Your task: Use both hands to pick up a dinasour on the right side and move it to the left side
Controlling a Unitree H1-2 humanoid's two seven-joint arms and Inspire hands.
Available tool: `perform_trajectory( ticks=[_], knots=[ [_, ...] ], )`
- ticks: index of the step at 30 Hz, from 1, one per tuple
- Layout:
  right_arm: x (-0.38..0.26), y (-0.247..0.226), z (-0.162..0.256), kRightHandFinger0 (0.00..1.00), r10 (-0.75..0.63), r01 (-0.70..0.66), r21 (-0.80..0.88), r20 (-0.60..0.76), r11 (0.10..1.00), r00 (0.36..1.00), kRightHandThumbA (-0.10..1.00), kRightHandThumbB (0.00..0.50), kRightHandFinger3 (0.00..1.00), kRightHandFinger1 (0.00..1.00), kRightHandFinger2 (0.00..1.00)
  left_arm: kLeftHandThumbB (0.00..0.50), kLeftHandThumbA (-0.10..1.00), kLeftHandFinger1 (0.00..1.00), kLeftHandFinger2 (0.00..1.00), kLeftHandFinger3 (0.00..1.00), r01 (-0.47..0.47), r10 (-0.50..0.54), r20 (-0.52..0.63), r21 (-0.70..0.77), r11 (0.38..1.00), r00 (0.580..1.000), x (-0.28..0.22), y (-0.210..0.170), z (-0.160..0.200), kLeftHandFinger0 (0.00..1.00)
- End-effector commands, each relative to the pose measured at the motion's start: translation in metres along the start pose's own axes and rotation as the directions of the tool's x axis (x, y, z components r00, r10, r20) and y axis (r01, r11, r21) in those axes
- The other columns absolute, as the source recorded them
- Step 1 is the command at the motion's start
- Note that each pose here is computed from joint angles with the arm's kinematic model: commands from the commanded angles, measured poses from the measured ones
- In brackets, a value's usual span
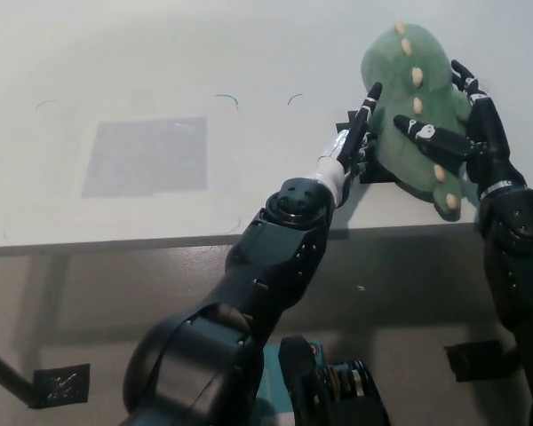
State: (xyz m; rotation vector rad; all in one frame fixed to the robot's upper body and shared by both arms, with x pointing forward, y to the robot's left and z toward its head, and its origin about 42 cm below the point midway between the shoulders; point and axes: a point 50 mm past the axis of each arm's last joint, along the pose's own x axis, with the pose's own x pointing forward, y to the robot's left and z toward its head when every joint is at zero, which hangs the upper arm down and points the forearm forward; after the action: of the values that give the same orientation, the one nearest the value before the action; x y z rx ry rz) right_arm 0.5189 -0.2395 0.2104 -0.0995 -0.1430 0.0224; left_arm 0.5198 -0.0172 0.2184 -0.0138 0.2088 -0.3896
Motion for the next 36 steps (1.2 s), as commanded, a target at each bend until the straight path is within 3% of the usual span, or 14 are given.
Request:
perform_trajectory(
  ticks=[1,6,11,13,20,21,23,26,33,35,36],
  knots=[
    [0.011,0.024,0.026,1.0,0.053,-0.057,0.032,0.113,0.998,0.992,1.0,0.096,1.0,1.0,1.0,0.305,1.0,1.0,1.0,1.0,0.068,-0.073,0.085,0.055,0.996,0.994,0.004,-0.033,0.044,1.0],
    [0.011,0.03,0.022,1.0,0.067,-0.072,0.04,0.108,0.997,0.992,1.0,0.067,1.0,1.0,1.0,0.288,1.0,1.0,1.0,1.0,0.064,-0.068,0.085,0.049,0.997,0.994,0.004,-0.026,0.04,1.0],
    [0.007,0.041,0.008,1.0,0.066,-0.07,0.048,0.072,0.996,0.995,1.0,0.103,1.0,1.0,1.0,0.277,1.0,1.0,1.0,1.0,0.051,-0.053,0.087,0.03,0.998,0.995,0.001,-0.018,0.024,1.0],
    [0.007,0.043,0.007,1.0,0.066,-0.07,0.049,0.07,0.996,0.995,1.0,0.096,1.0,1.0,1.0,0.261,1.0,1.0,1.0,1.0,0.049,-0.052,0.088,0.03,0.998,0.995,0.001,-0.017,0.022,1.0],
    [-0.003,0.069,-0.016,1.0,0.098,-0.098,0.02,0.019,0.995,0.995,1.0,0.088,1.0,1.0,1.0,0.302,1.0,1.0,1.0,1.0,0.002,-0.004,0.06,0.028,1.0,0.998,-0.005,0.003,-0.01,1.0],
    [-0.004,0.075,-0.018,1.0,0.108,-0.108,0.021,0.006,0.994,0.994,1.0,0.068,1.0,1.0,1.0,0.318,1.0,1.0,1.0,1.0,-0.011,0.011,0.044,0.003,1.0,0.999,-0.006,0.008,-0.015,1.0],
    [-0.006,0.094,-0.026,1.0,0.133,-0.133,0.006,-0.027,0.991,0.991,1.0,0.008,1.0,1.0,1.0,0.282,1.0,1.0,1.0,1.0,-0.045,0.045,0.04,-0.002,0.999,0.998,-0.009,0.025,-0.027,1.0],
    [-0.006,0.116,-0.025,1.0,0.159,-0.159,-0.016,-0.031,0.987,0.987,1.0,0.0,1.0,1.0,1.0,0.279,1.0,1.0,1.0,1.0,-0.096,0.096,0.039,-0.018,0.995,0.995,-0.012,0.042,-0.035,1.0],
    [-0.009,0.163,-0.019,1.0,0.226,-0.227,-0.026,-0.031,0.974,0.974,1.0,0.02,1.0,1.0,1.0,0.321,1.0,1.0,1.0,1.0,-0.178,0.181,0.056,-0.065,0.982,0.982,-0.022,0.085,-0.049,1.0],
    [-0.012,0.186,-0.016,1.0,0.263,-0.263,0.002,-0.056,0.965,0.963,1.0,0.095,1.0,1.0,1.0,0.266,1.0,1.0,1.0,1.0,-0.219,0.225,0.085,-0.082,0.972,0.971,-0.028,0.106,-0.051,1.0],
    [-0.013,0.191,-0.015,1.0,0.268,-0.268,0.008,-0.059,0.963,0.962,1.0,0.096,1.0,1.0,1.0,0.247,1.0,1.0,1.0,1.0,-0.223,0.231,0.089,-0.096,0.97,0.969,-0.029,0.11,-0.051,1.0]
  ],
)
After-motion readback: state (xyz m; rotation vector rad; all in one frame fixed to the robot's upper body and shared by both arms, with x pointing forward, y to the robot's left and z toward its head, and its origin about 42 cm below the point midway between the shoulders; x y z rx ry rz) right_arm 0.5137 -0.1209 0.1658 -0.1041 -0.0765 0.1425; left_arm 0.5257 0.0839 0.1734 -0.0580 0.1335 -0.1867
